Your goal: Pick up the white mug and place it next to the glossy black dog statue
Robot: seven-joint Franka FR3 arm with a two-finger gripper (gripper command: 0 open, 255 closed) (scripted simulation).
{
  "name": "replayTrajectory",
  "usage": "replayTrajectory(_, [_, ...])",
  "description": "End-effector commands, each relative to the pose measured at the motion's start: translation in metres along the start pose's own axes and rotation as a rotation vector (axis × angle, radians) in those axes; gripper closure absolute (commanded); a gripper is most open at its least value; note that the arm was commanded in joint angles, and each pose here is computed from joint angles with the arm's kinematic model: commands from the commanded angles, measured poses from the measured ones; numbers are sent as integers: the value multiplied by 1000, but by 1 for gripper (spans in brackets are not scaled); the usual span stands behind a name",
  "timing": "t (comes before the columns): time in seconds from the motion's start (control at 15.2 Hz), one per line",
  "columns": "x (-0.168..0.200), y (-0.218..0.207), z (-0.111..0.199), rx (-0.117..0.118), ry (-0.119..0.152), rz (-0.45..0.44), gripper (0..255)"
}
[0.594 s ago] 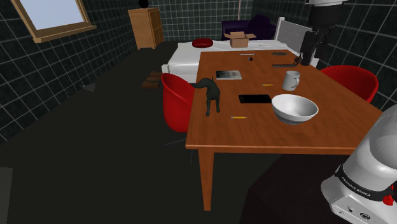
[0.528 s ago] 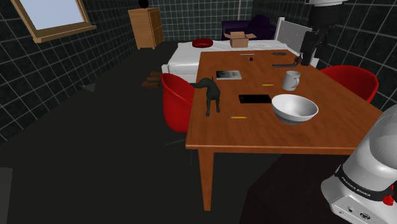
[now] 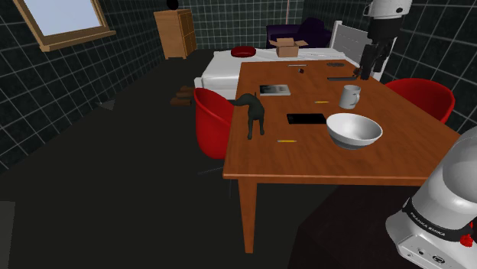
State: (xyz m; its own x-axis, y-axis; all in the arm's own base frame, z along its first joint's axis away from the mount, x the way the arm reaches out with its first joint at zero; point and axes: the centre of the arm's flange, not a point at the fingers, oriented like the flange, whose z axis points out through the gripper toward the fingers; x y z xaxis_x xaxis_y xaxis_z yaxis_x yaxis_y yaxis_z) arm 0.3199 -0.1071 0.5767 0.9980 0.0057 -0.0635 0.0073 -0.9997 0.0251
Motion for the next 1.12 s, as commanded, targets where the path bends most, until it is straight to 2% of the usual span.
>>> replayTrajectory(0.0, [7, 25, 13, 2, 2, -11, 0])
replayTrajectory(1.06, [87, 206, 94, 23, 9, -85, 0])
